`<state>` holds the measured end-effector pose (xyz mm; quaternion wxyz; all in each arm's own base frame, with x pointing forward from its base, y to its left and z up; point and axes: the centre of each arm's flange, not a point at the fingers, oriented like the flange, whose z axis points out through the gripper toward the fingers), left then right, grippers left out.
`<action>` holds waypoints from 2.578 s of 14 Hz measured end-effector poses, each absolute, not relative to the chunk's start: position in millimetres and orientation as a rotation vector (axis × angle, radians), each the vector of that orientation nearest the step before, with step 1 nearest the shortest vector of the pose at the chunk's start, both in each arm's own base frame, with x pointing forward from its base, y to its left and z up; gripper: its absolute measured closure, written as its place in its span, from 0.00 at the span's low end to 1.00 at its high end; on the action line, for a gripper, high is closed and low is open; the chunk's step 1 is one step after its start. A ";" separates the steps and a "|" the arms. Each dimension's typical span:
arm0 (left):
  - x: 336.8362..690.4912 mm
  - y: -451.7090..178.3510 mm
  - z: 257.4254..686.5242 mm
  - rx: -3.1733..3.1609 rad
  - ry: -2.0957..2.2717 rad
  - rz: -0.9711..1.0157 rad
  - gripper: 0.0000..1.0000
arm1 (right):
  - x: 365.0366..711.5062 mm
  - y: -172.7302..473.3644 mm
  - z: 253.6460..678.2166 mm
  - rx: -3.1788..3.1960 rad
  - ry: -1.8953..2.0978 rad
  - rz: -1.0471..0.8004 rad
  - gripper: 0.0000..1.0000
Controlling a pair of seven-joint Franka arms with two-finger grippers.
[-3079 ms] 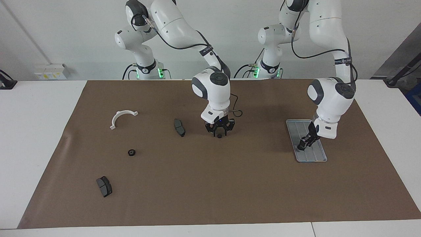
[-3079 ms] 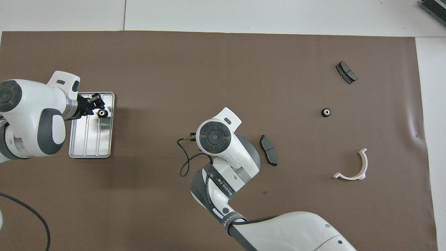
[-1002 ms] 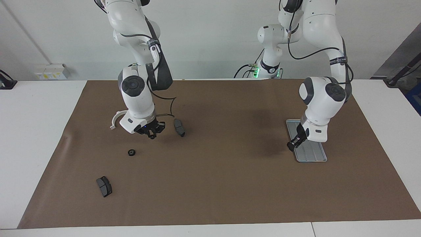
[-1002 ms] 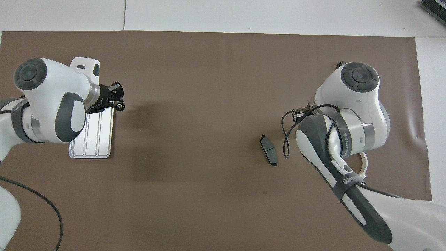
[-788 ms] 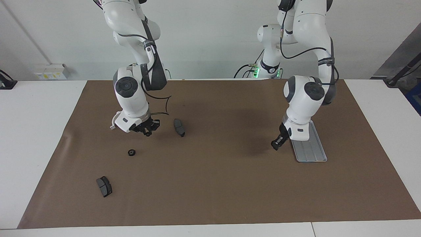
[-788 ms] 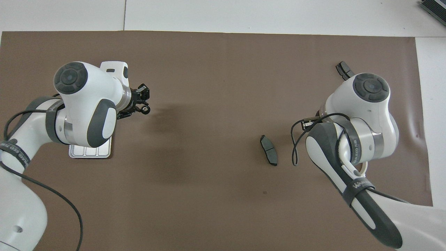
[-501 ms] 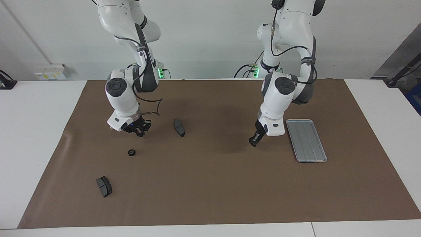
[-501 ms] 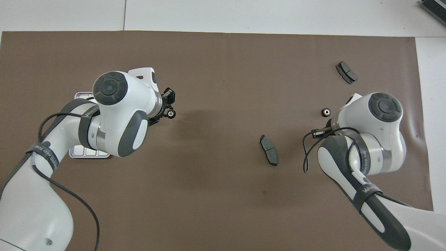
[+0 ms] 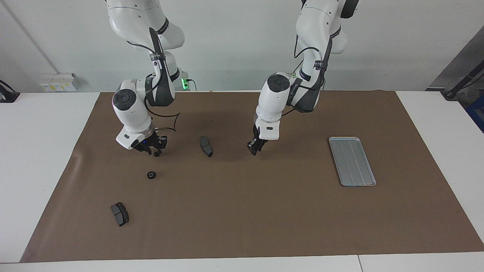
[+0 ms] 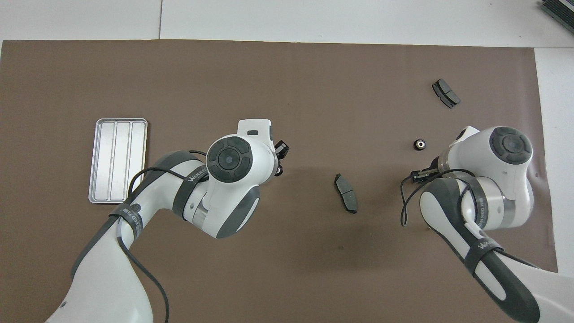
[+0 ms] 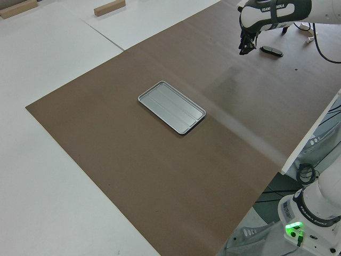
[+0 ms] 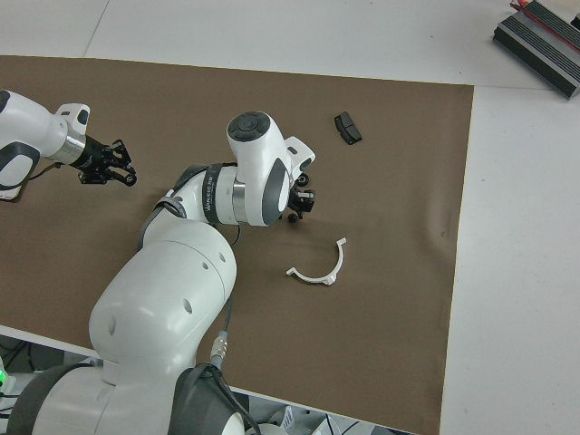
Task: Place bearing gear from tray to pile
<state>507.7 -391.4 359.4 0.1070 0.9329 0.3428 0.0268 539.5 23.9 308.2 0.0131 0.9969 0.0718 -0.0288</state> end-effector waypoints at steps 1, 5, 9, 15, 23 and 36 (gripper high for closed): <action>505.5 -397.1 361.4 2.730 0.998 0.094 0.70 | 541.6 25.2 311.5 3.106 0.227 -0.076 0.33; 512.2 -397.3 367.2 2.672 0.991 0.148 0.52 | 563.1 38.4 351.9 3.112 0.186 0.066 0.00; 520.1 -391.9 370.3 2.635 0.999 0.184 0.27 | 583.8 66.0 395.9 3.123 0.073 0.192 0.00; 586.1 -285.0 386.2 2.600 1.174 0.231 0.14 | 586.9 183.3 423.7 3.181 -0.041 0.241 0.00; 604.0 -111.3 419.6 2.995 0.660 0.070 0.00 | 586.7 338.9 382.6 3.227 -0.096 0.261 0.00; 517.3 25.7 594.6 3.117 0.112 0.024 0.00 | 549.9 418.3 288.8 3.171 -0.002 0.228 0.30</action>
